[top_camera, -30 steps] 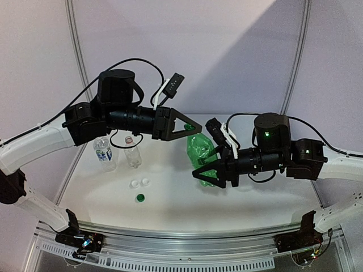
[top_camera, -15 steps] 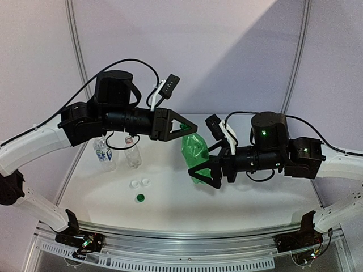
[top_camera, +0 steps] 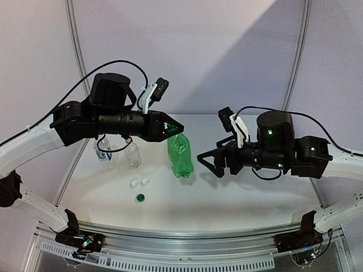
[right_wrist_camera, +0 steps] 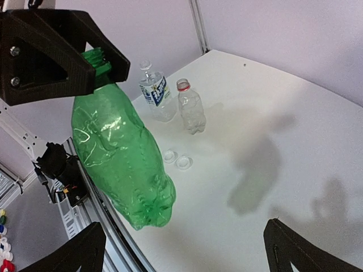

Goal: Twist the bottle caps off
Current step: Place the bottle without the bottle cap at the center of the board.

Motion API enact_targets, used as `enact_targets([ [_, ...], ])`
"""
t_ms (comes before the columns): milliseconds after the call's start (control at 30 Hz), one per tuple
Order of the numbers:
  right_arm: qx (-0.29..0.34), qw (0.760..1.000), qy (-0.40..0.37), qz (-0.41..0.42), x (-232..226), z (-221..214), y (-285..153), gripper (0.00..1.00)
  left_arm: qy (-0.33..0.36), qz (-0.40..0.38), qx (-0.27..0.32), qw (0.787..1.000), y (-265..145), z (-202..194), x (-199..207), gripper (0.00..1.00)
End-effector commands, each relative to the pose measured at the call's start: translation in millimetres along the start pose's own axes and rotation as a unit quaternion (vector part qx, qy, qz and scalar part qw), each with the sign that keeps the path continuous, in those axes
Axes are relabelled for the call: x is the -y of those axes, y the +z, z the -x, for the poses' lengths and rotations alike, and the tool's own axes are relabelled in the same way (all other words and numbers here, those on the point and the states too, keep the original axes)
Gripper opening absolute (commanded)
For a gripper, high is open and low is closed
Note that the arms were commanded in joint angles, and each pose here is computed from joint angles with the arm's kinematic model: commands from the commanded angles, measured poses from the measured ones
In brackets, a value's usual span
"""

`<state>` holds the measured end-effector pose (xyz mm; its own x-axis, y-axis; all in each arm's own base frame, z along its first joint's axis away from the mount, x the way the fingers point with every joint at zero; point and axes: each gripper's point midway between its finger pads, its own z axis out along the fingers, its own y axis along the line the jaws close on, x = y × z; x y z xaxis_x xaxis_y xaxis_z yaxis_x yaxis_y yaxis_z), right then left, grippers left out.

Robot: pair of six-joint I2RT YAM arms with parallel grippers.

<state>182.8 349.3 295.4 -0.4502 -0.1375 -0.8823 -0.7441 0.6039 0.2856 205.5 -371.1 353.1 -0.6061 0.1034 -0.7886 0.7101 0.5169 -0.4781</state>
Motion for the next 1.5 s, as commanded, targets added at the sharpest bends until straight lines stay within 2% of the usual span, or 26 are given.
enact_targets([
  [0, 0.012, 0.998, 0.013, -0.065, 27, -3, -15, 0.99, 0.007, 0.083, 0.027, 0.996, -7, 10, -27, 0.0],
  [300, 0.048, 0.989, 0.03, -0.137, 59, -4, -42, 0.99, 0.041, 0.183, 0.071, 0.98, 8, 14, -72, 0.0],
  [667, 0.056, 0.985, 0.039, -0.159, 68, -4, -53, 0.99, 0.104, 0.22, 0.08, 0.967, 49, 4, -113, 0.0],
  [1033, 0.063, 0.981, 0.048, -0.178, 77, -7, -64, 0.99, 0.086, 0.279, 0.026, 0.956, 86, -25, -191, 0.0],
  [1167, 0.07, 0.98, 0.052, -0.181, 80, -8, -68, 0.99, 0.107, 0.261, 0.017, 0.959, 98, -44, -204, 0.0],
  [1233, 0.074, 0.979, 0.053, -0.183, 81, -8, -69, 0.99, 0.116, 0.262, 0.03, 0.958, 101, -45, -208, 0.0],
  [1400, 0.081, 0.979, 0.051, -0.182, 81, -6, -70, 0.99, 0.1, 0.267, 0.037, 0.958, 101, -53, -225, 0.0],
  [1467, 0.082, 0.979, 0.049, -0.181, 81, -6, -68, 0.99, 0.096, 0.254, 0.048, 0.961, 102, -55, -225, 0.03],
])
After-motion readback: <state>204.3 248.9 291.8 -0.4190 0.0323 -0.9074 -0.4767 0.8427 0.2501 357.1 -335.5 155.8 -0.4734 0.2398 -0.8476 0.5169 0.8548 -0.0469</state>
